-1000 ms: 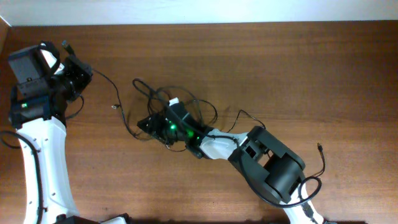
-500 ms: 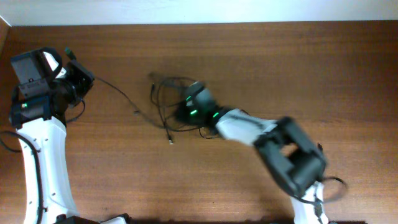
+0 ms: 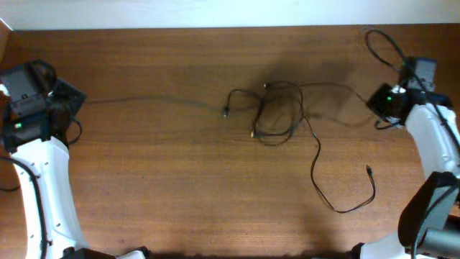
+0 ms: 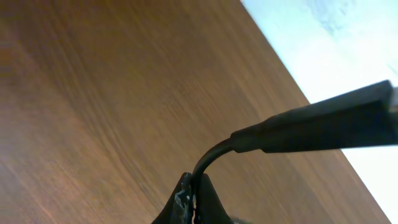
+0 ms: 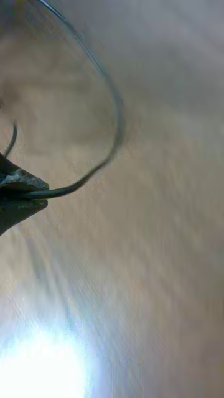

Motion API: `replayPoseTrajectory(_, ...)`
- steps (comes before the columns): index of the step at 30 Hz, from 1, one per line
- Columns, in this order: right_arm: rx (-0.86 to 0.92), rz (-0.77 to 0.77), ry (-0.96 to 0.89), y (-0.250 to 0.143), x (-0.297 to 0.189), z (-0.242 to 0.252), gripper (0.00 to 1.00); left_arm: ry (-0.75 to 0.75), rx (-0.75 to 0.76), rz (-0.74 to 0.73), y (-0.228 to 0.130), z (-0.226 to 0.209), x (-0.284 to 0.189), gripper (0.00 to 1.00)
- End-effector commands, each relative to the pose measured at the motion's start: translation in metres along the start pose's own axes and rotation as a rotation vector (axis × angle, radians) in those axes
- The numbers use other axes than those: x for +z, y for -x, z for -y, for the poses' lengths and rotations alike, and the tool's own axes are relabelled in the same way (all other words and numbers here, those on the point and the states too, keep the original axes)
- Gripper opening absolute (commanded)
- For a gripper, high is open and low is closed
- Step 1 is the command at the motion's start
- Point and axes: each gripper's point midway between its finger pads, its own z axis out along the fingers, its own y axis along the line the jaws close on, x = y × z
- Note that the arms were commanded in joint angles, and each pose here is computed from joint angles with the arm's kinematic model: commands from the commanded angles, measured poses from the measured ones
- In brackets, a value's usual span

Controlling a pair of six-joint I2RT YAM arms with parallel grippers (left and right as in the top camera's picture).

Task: Untangle cables

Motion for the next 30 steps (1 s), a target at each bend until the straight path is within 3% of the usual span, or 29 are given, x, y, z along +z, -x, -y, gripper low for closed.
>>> replayPoseTrajectory(1,0.036,0.001,-0.107,0.005,-0.004,0.038,0.04,0.04,-0.027,0.041,0.015,-0.013,-0.002,0.0)
replayPoseTrajectory(3,0.037,-0.046,-0.128,-0.007,-0.004,0.044,0.04,0.039,-0.109,0.031,0.014,-0.016,-0.002,0.0)
replayPoseTrajectory(8,0.031,-0.157,-0.18,-0.034,-0.009,0.055,0.04,-0.066,-0.042,-0.013,0.008,0.003,-0.003,0.0)
replayPoseTrajectory(13,0.009,-0.214,-0.178,-0.051,-0.01,0.05,0.08,-0.056,-0.107,0.175,0.084,-0.02,-0.042,0.0)
replayPoseTrajectory(17,-0.028,-0.208,-0.152,-0.054,-0.008,0.034,0.05,0.018,-0.208,0.298,0.135,-0.065,-0.092,0.0)
replayPoseTrajectory(18,-0.039,-0.207,-0.147,-0.056,-0.008,0.03,0.1,0.022,-0.232,0.297,0.136,-0.071,-0.094,0.0)
replayPoseTrajectory(19,-0.048,-0.213,-0.138,-0.058,-0.008,0.025,0.27,0.022,-0.246,0.251,0.127,-0.076,-0.09,0.0)
replayPoseTrajectory(20,-0.065,-0.232,-0.109,-0.065,-0.009,0.015,0.74,-0.006,-0.253,0.142,0.106,-0.07,-0.08,0.0)
replayPoseTrajectory(22,-0.122,-0.256,-0.064,-0.076,-0.01,-0.003,0.99,0.004,-0.259,0.005,0.076,-0.065,-0.064,0.0)
replayPoseTrajectory(25,-0.212,-0.271,-0.031,-0.093,-0.012,-0.028,0.99,0.04,-0.307,-0.162,0.037,-0.052,-0.036,0.0)
replayPoseTrajectory(30,-0.296,-0.285,-0.003,-0.113,-0.016,-0.053,0.99,0.067,-0.153,-0.471,-0.054,0.005,0.002,0.0)
